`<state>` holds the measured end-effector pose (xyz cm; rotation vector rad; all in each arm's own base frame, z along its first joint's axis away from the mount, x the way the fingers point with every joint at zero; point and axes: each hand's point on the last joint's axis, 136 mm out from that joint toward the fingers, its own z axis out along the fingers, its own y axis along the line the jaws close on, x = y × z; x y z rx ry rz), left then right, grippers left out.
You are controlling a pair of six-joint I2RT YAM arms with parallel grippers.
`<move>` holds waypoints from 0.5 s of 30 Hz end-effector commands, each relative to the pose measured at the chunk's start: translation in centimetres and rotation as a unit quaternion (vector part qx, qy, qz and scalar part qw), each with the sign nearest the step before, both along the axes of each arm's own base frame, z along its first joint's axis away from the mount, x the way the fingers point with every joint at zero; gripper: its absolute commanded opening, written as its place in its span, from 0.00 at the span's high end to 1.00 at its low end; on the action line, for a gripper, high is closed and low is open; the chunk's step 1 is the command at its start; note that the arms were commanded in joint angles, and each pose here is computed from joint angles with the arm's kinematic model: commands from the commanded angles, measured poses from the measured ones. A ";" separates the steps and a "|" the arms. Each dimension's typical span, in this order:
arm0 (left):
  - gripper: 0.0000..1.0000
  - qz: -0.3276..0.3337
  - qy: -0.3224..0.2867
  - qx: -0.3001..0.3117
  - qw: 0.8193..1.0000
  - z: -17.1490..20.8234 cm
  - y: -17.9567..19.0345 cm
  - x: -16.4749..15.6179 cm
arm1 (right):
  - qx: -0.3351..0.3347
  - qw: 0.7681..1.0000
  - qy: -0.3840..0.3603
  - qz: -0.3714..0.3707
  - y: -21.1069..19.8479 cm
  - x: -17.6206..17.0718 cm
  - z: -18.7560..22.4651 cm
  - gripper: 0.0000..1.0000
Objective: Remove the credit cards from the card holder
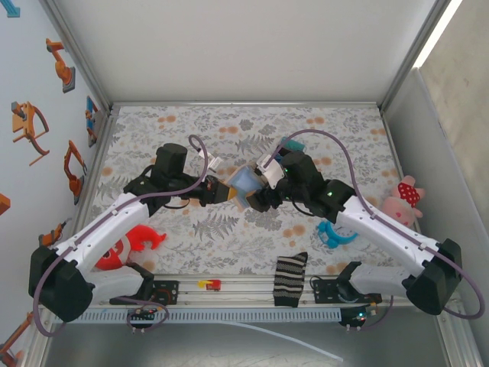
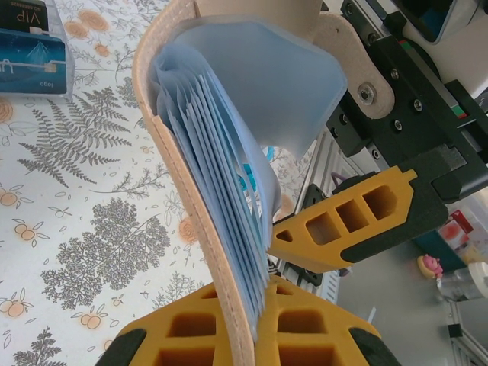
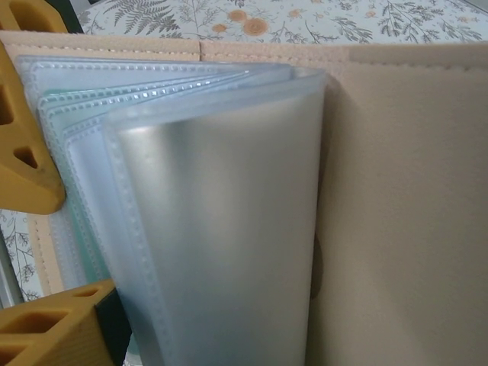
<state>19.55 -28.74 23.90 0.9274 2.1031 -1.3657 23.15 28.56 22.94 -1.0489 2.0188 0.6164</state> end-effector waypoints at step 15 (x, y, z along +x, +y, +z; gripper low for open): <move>1.00 -0.015 -0.013 -0.026 0.999 1.8 -0.6 0.3 | 0.012 0.999 -0.004 0.033 1.1 -0.8 1.2 0.23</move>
